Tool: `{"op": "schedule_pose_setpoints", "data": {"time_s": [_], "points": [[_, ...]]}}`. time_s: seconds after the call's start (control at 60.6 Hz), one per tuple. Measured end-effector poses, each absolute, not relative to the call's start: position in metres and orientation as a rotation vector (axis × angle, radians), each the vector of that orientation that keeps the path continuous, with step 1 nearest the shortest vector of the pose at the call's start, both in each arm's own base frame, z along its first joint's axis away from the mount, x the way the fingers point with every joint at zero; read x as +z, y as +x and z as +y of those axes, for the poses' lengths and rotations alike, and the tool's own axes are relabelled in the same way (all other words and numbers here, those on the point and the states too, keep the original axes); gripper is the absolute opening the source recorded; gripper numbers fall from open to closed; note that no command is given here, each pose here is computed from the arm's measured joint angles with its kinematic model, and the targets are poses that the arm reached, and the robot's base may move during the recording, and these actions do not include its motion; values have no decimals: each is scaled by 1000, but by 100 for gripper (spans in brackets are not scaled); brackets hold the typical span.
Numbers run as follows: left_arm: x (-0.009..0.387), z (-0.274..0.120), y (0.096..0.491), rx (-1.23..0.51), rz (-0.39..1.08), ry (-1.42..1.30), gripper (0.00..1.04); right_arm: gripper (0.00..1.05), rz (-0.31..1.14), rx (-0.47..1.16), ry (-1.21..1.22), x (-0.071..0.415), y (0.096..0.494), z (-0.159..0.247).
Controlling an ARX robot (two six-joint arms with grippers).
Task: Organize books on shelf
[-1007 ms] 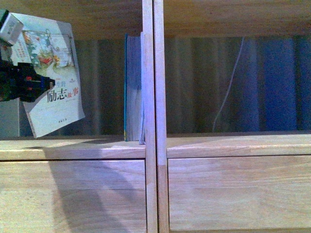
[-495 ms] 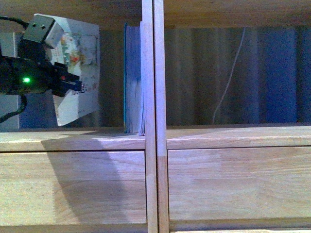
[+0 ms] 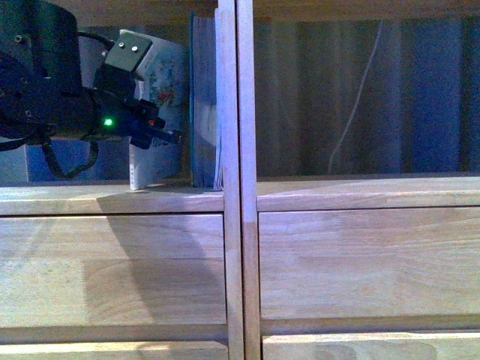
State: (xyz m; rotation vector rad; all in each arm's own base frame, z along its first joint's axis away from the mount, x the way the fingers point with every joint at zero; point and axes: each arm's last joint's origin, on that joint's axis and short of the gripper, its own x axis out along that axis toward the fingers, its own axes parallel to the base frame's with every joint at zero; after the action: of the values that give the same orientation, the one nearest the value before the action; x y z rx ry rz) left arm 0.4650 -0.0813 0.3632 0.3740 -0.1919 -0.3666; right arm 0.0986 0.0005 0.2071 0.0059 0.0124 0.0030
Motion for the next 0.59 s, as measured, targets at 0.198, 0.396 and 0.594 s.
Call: {"op": "schedule_pose_setpoints", "data": {"time_s": [0.198, 0.396, 0.594], "points": [[366, -93, 474, -345, -159, 410, 8, 3, 9, 2, 5, 195, 98, 0], [365, -98, 479, -282, -99, 476, 28, 3, 10, 3, 6, 186, 98, 0], [351, -100, 478, -292, -95, 544, 61, 3, 7, 3, 6, 181, 98, 0]]}}
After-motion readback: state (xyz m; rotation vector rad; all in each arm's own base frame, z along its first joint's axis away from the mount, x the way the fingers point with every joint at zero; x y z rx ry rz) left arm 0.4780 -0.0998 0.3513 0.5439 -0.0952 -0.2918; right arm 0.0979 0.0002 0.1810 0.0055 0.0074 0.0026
